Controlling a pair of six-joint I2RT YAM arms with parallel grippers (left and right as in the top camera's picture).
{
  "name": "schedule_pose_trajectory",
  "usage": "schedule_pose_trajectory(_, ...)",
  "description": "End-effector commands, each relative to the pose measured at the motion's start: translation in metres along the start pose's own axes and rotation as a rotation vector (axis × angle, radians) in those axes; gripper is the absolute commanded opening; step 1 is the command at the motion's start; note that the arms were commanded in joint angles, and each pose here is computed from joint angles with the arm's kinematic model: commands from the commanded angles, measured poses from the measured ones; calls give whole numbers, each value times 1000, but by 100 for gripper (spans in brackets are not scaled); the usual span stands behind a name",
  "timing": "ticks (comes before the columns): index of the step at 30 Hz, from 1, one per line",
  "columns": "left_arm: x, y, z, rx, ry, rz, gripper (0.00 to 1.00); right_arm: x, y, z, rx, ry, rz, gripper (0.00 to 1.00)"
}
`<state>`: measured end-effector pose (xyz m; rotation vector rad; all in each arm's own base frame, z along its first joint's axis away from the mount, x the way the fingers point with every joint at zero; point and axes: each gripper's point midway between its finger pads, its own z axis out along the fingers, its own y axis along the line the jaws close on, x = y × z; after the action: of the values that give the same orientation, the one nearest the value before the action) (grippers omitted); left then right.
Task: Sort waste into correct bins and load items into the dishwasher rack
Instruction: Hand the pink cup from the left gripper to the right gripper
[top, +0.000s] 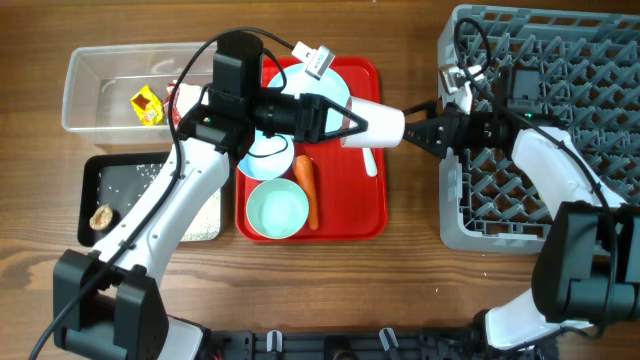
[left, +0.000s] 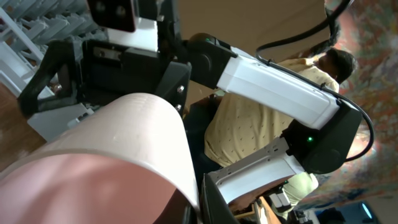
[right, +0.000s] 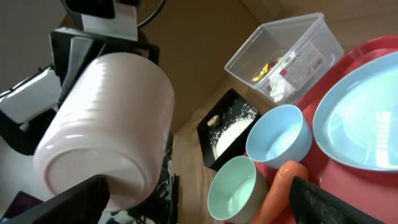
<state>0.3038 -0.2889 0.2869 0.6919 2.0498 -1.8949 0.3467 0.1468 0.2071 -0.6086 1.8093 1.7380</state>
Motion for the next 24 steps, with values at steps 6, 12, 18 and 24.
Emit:
schedule_pose_trajectory(6, 2, 25, 9, -10, 16, -31, 4, -25, 56, 4, -73, 11, -85, 98)
schedule_pose_trajectory(12, -1, 23, 8, -7, 11, -11, 4, -23, 60, 12, -92, 31, -88, 99)
schedule_pose_trajectory(18, -4, 24, 4, -10, -1, -11, 4, -22, 60, 14, -94, 34, -79, 99)
schedule_pose_trajectory(24, -18, 16, 0, 9, -32, 17, 4, -15, 59, 31, -82, 69, -85, 98)
